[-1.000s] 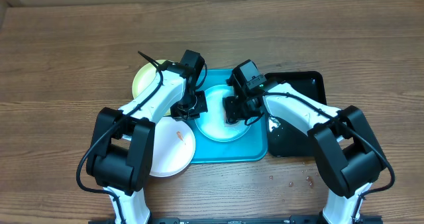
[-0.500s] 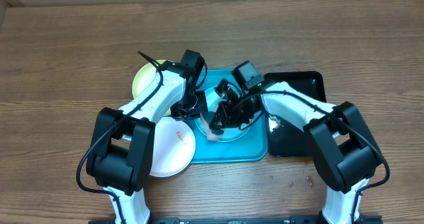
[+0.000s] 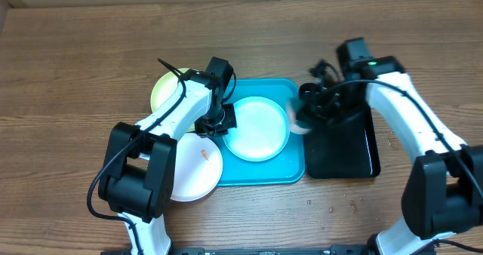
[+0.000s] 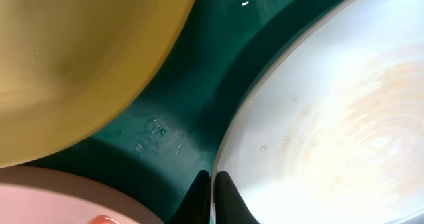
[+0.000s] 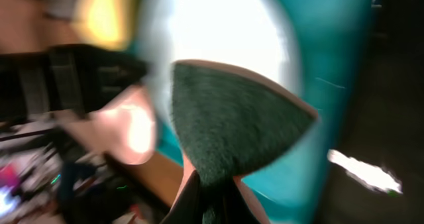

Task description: Clean dirty plates on tray and stack at the side

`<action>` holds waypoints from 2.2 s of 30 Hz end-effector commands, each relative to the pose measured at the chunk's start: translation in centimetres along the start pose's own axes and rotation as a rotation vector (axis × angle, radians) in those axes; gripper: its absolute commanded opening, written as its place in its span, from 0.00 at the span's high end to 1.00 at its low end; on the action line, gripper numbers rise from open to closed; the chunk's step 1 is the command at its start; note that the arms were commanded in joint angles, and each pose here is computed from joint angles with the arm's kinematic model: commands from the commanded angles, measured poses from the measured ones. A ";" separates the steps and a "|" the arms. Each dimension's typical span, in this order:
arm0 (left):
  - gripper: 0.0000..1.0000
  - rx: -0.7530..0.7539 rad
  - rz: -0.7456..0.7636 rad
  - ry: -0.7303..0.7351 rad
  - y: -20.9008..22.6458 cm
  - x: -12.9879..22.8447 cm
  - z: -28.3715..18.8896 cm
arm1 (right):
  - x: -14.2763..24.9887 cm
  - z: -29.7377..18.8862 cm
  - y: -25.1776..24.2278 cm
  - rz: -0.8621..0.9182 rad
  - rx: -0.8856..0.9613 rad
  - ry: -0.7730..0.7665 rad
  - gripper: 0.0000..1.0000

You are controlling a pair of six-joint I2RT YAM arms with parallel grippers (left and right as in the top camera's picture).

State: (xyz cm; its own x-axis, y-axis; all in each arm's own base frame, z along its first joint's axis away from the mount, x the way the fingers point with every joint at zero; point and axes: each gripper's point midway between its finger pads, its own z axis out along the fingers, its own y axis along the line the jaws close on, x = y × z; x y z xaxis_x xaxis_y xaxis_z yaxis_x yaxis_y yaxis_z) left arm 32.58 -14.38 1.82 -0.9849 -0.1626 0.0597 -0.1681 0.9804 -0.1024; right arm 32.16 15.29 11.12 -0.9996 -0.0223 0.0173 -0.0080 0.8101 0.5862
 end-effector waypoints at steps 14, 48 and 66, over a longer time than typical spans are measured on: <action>0.95 0.012 0.010 -0.012 -0.5 -0.5 0.0 | 0.8 -0.5 -13.9 0.152 0.596 -0.100 0.96; 0.74 -0.013 0.041 0.005 -0.8 0.7 0.7 | -3.1 -9.5 -17.6 0.376 0.562 -0.300 0.32; 0.92 -0.076 0.053 -0.023 -0.1 0.8 1.3 | -2.4 -11.6 -20.4 0.472 0.563 -0.335 0.00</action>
State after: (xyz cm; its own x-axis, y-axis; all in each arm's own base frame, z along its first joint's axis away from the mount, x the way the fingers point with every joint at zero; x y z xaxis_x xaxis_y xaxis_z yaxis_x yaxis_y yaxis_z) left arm 32.24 -15.29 1.44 -0.9938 -0.1086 0.0233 -0.1098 0.9922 -0.0589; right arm 34.51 -7.80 7.62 -0.8618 0.4961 -0.1060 0.4910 0.8682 0.0713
